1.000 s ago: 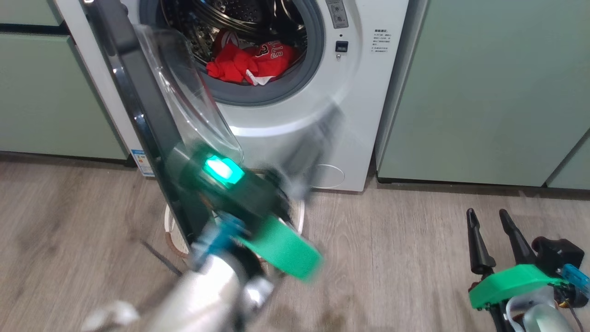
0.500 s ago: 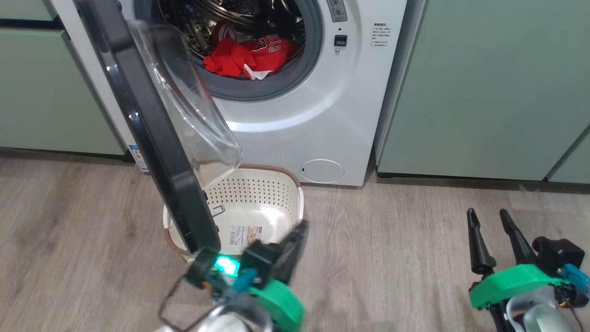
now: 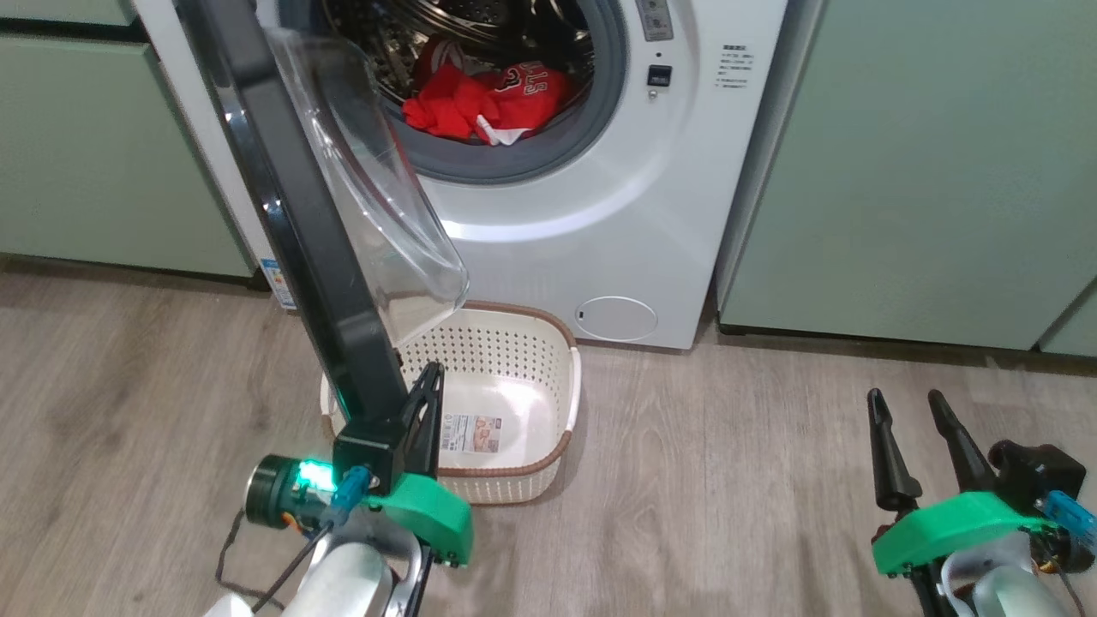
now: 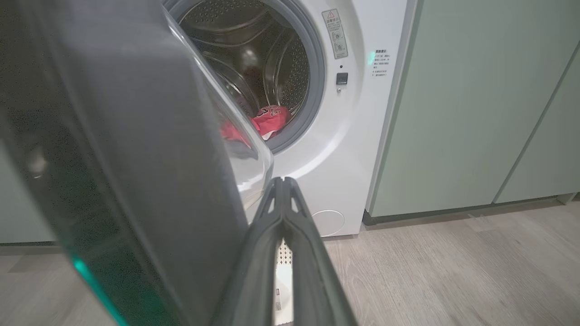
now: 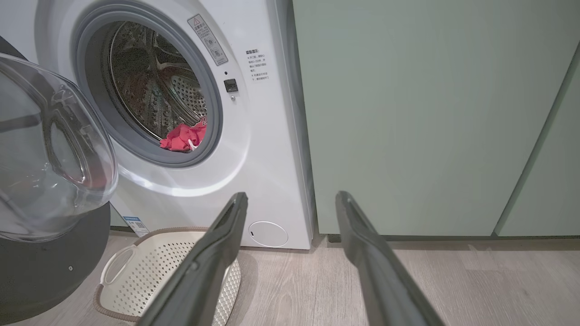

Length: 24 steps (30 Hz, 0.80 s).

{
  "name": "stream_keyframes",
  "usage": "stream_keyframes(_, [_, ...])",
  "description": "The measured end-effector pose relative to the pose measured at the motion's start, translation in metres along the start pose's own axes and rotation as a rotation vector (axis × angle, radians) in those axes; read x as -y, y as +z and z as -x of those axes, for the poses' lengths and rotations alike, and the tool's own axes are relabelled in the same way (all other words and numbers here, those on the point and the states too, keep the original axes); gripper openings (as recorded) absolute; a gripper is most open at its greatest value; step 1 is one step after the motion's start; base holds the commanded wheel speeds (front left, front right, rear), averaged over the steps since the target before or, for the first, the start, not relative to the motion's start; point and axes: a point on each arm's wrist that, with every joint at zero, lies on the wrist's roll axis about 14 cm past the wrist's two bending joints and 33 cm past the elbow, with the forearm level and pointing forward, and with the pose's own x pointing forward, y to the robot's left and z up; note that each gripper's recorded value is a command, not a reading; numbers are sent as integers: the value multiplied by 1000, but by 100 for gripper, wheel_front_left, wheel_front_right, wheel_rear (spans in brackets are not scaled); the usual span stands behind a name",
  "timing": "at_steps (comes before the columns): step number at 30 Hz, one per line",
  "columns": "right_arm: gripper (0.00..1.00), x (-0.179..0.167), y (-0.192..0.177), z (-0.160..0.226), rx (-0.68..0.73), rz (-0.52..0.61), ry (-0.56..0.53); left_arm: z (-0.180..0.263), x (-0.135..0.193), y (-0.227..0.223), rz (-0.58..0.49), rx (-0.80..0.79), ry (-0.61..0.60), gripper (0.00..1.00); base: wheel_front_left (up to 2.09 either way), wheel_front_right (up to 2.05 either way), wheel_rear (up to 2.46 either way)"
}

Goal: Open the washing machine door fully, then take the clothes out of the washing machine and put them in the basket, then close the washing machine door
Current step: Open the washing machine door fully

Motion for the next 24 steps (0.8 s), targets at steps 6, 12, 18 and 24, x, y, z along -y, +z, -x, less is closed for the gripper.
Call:
stream_keyframes(6, [100,-8,-2,-5,-7,1,24,6,-11,-4,12,-8,37,0,0,0,0])
stream_keyframes(12, [100,-29,-5,-18,-20,4,87,19,-48,-7,2,-14,144,0,0,0,0])
stream_keyframes(18, [100,-54,-10,-28,-34,7,156,38,-94,-4,-3,-4,271,0,0,0,0])
stream_keyframes(24, [100,-80,-17,-36,-56,8,229,61,-140,0,4,5,399,0,0,0,0])
